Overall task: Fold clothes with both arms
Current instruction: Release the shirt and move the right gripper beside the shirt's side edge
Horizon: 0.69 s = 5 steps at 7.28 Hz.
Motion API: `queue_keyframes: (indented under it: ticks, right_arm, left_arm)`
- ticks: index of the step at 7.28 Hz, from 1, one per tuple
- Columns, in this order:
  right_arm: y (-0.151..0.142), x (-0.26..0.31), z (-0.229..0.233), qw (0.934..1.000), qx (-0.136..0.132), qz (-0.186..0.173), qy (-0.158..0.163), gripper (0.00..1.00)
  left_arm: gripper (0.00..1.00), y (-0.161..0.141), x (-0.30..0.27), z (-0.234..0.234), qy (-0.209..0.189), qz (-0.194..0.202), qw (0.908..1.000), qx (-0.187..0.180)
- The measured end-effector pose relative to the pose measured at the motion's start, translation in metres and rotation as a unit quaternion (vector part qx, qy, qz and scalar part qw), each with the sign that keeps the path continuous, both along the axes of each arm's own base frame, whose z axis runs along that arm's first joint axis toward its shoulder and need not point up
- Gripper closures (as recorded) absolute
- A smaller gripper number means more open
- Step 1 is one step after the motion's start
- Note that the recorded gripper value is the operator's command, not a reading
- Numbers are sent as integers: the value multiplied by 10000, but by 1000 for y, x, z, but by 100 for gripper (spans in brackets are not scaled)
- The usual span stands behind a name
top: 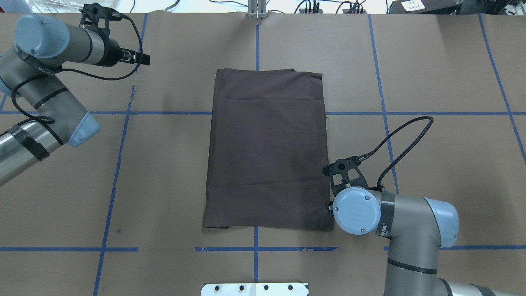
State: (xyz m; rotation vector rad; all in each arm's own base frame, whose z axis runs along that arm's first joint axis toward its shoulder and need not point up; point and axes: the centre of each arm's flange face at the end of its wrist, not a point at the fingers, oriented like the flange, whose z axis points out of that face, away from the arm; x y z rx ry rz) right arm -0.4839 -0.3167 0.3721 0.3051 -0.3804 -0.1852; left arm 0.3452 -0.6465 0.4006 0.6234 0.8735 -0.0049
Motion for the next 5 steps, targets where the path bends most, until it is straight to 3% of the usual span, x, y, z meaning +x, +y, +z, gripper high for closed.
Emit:
queue_keyframes:
  ticks: [1,2,3,4,5]
  right_arm:
    - [-14,14,1,10000,-34,14,-35,0]
    - [-25,24,-8,9995,-49,91,-312,0]
    - [-29,29,-21,9958,-73,246,-884,0]
    - [-27,36,-31,9868,-157,465,-1546,0]
    - [-21,47,-35,9737,-321,748,-2130,0]
  left_arm:
    - [0,1,0,-4,28,2,10000,24]
    - [0,6,-2,-13,143,-25,9999,-7]
    - [0,22,-1,-24,380,-14,9992,-150]
    - [0,57,5,-36,647,134,9975,-266]
    - [0,104,12,-48,929,321,9944,-383]
